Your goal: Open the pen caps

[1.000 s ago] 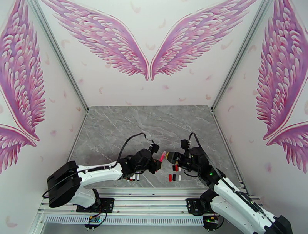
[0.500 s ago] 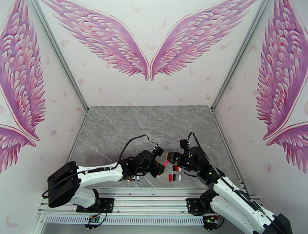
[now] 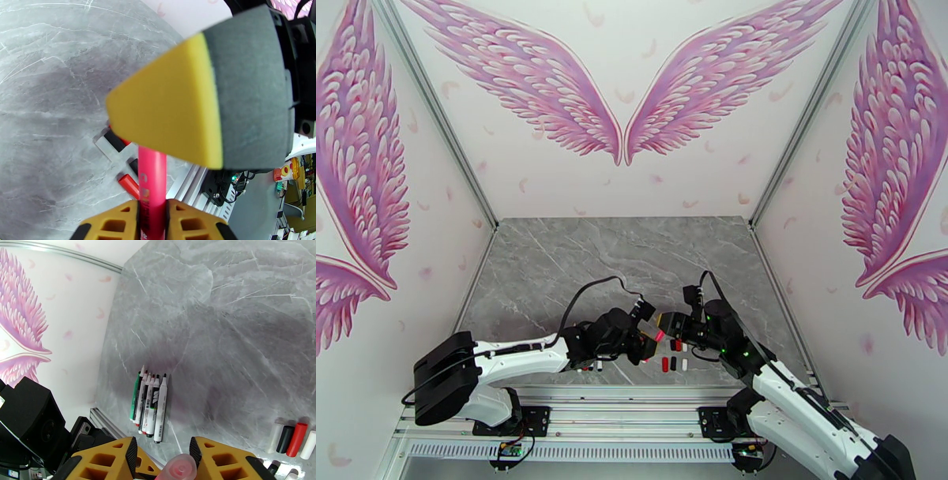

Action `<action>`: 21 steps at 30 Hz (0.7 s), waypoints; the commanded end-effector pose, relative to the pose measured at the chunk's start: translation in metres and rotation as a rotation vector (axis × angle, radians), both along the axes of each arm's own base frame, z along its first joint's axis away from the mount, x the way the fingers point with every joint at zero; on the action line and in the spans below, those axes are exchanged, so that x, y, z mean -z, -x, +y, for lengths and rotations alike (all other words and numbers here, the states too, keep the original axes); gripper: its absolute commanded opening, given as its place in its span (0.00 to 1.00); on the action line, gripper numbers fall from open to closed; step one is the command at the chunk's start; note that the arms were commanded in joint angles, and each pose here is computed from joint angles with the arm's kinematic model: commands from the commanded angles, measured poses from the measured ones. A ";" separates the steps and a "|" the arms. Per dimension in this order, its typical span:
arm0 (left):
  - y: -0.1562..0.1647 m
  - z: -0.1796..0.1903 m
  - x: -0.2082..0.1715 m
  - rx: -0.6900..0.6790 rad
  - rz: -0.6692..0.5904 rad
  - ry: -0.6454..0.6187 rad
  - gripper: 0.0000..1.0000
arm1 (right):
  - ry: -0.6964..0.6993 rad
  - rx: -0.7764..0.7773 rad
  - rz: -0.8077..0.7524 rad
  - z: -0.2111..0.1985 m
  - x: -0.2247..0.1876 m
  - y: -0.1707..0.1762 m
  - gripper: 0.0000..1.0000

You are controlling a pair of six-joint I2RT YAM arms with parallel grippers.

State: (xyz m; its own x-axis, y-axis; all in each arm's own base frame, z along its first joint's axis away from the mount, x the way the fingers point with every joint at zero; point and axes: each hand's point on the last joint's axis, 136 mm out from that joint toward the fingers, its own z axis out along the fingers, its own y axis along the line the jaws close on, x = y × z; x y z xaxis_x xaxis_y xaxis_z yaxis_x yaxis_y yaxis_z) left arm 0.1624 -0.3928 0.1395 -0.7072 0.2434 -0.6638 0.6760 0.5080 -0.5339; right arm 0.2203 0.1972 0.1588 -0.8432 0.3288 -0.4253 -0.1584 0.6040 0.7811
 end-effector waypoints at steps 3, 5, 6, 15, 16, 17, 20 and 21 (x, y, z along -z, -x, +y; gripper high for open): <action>0.002 -0.011 -0.023 0.026 -0.030 0.061 0.21 | -0.031 -0.020 -0.033 0.007 -0.019 -0.002 0.37; 0.003 -0.011 -0.023 0.027 -0.030 0.064 0.22 | -0.030 -0.020 -0.031 0.008 -0.019 -0.003 0.36; 0.003 -0.011 -0.023 0.030 -0.028 0.067 0.22 | -0.030 -0.021 -0.030 0.008 -0.019 -0.003 0.36; 0.004 -0.011 -0.020 0.027 -0.018 0.061 0.21 | -0.030 -0.024 -0.025 0.008 -0.019 -0.002 0.24; 0.004 -0.011 -0.020 0.028 -0.018 0.062 0.22 | -0.029 -0.024 -0.024 0.008 -0.019 -0.002 0.23; 0.004 -0.011 -0.019 0.027 -0.019 0.061 0.22 | -0.030 -0.023 -0.024 0.008 -0.019 -0.002 0.22; 0.004 -0.010 -0.018 0.025 -0.016 0.062 0.22 | -0.031 -0.021 -0.026 0.007 -0.020 -0.001 0.20; 0.004 -0.010 -0.017 0.024 -0.016 0.063 0.22 | -0.032 -0.019 -0.027 0.007 -0.020 -0.001 0.20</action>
State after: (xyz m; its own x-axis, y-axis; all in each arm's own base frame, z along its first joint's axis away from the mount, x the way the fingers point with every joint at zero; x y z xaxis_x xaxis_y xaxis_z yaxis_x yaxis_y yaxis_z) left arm 0.1597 -0.3973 0.1453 -0.6993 0.2353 -0.6749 0.6863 0.4849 -0.5421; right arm 0.2198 0.2007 0.1614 -0.8521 0.3245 -0.4106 -0.1548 0.5932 0.7900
